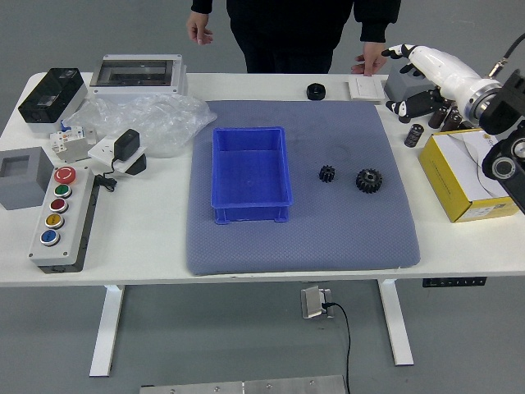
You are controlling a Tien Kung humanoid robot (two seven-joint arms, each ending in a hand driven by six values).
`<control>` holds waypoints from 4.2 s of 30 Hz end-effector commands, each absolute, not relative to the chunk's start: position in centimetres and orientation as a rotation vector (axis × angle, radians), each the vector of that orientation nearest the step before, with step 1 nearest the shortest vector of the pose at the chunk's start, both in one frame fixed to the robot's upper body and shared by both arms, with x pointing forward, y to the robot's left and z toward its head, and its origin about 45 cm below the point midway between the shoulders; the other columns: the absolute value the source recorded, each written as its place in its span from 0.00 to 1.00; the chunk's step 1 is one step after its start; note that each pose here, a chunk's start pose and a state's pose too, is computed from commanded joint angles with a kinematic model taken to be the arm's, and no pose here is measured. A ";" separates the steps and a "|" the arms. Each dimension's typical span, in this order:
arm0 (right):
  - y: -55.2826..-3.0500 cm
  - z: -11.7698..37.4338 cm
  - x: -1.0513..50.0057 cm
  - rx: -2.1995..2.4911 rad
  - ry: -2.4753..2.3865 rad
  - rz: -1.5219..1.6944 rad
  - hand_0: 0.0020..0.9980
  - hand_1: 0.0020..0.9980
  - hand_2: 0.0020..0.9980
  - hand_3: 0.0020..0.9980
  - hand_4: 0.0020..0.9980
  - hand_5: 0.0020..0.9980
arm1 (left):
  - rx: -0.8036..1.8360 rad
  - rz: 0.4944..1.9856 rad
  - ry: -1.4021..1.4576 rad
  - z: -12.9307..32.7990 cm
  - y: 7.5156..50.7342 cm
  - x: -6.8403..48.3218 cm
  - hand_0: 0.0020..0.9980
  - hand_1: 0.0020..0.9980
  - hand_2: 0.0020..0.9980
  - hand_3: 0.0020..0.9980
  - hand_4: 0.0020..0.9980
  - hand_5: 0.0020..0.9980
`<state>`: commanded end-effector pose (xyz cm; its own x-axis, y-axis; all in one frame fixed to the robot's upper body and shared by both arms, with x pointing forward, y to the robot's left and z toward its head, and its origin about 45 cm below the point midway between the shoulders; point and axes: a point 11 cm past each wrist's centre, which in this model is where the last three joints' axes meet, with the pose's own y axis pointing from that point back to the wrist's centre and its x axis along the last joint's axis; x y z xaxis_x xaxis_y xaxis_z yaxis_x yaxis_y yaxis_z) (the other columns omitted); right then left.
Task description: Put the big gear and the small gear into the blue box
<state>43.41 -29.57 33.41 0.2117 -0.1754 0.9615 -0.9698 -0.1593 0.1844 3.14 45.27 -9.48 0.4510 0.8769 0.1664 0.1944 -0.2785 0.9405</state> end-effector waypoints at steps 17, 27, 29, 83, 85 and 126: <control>-27.6 29.2 44.0 1.233 -0.738 1.240 0.84 0.79 0.87 0.87 0.79 0.00 | 1.749 0.892 0.922 -9.4 45.4 3.1 0.86 0.85 0.85 0.85 0.77 0.41; -27.2 26.7 44.4 1.278 -0.630 1.139 0.79 0.70 0.74 0.77 0.78 0.00 | 1.755 0.895 0.927 -9.4 45.6 2.9 0.86 0.85 0.85 0.85 0.77 0.41; -27.3 26.2 44.5 1.291 -0.618 1.111 0.79 0.70 0.74 0.77 0.78 0.00 | 1.755 0.895 0.927 -9.4 45.6 2.9 0.86 0.85 0.85 0.85 0.77 0.41; -27.5 19.7 45.8 1.403 -0.712 0.764 0.80 0.74 0.80 0.85 0.80 0.04 | 1.757 0.885 0.926 -9.4 45.5 2.8 0.86 0.85 0.85 0.86 0.77 0.40; -27.5 19.5 45.8 1.404 -0.709 0.762 0.80 0.74 0.80 0.85 0.79 0.04 | 1.757 0.885 0.926 -9.4 45.5 2.8 0.86 0.85 0.85 0.86 0.77 0.40; -27.5 17.3 45.1 1.363 -0.734 0.787 0.67 0.62 0.66 0.72 0.77 0.03 | 1.745 0.887 0.930 -9.6 45.0 2.9 0.86 0.84 0.85 0.86 0.77 0.40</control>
